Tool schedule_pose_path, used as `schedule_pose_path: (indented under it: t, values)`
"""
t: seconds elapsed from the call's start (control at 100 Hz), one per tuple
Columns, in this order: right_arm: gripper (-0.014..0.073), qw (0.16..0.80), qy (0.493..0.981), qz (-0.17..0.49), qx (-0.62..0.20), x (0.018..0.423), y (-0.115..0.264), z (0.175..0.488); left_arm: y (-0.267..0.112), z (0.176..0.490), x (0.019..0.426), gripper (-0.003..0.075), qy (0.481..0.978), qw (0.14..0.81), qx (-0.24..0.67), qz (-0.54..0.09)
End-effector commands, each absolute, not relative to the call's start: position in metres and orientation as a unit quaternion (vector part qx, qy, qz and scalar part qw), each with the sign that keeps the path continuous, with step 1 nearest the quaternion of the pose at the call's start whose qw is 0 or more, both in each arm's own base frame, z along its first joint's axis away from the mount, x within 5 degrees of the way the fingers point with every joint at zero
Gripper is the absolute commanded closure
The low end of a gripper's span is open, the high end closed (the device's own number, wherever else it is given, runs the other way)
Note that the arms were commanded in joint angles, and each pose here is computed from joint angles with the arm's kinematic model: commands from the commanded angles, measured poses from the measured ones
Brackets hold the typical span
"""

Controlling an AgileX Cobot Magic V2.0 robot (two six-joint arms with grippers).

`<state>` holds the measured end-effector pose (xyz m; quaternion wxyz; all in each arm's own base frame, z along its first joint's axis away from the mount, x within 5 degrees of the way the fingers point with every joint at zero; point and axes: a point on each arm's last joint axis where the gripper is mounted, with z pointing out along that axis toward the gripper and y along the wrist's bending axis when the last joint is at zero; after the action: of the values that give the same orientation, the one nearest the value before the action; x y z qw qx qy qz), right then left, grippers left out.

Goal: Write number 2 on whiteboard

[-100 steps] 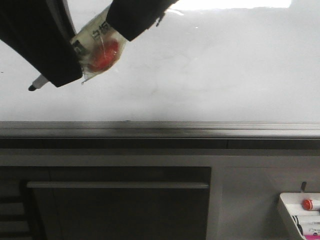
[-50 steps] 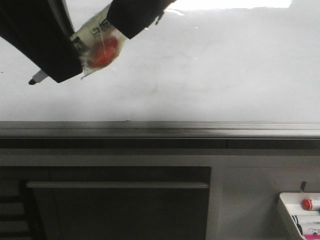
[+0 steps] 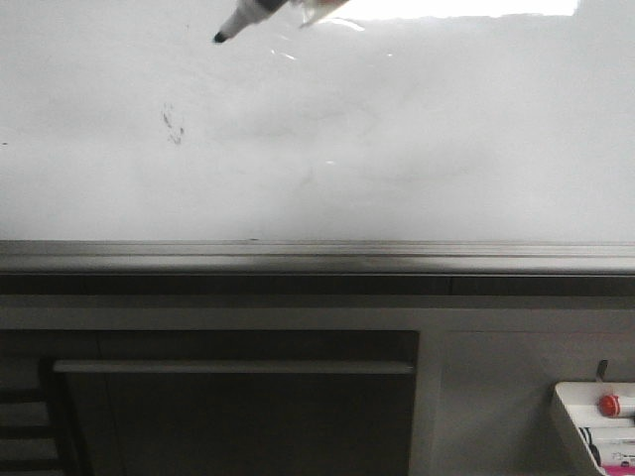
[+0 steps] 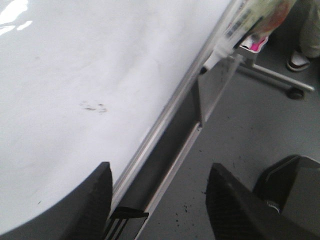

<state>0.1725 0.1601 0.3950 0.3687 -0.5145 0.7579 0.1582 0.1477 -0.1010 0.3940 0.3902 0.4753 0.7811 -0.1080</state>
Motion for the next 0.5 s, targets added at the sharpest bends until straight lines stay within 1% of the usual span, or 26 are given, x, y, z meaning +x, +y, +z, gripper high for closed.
schedule_pose_path:
  t: [0.0,0.11,0.24,0.32,0.42,0.49]
  values:
    - [0.0597,0.419,0.78,0.176,-0.431,0.161,0.143,0.415,-0.088,0.407,0.136,0.0332,0.777,0.459,0.413,-0.119]
    - [0.0597,0.437,0.802,0.18,-0.366,0.154,0.122,0.406,-0.07,0.399,0.119,0.0332,0.786,0.491,0.358,-0.114]
    - [0.0597,0.452,0.828,0.174,-0.283,0.141,0.091,0.391,-0.055,0.38,0.105,0.0332,0.793,0.525,0.288,-0.111]
    - [0.0597,0.461,0.834,0.161,-0.258,0.132,0.077,0.379,-0.048,0.371,0.098,0.0332,0.789,0.548,0.256,-0.108]
    - [0.0597,0.5,0.82,0.154,-0.231,0.123,0.066,0.374,-0.044,0.359,0.095,0.0332,0.787,0.561,0.233,-0.104]
    - [0.0597,0.497,0.822,0.155,-0.232,0.117,0.064,0.368,-0.043,0.353,0.096,0.0332,0.789,0.561,0.228,-0.102]
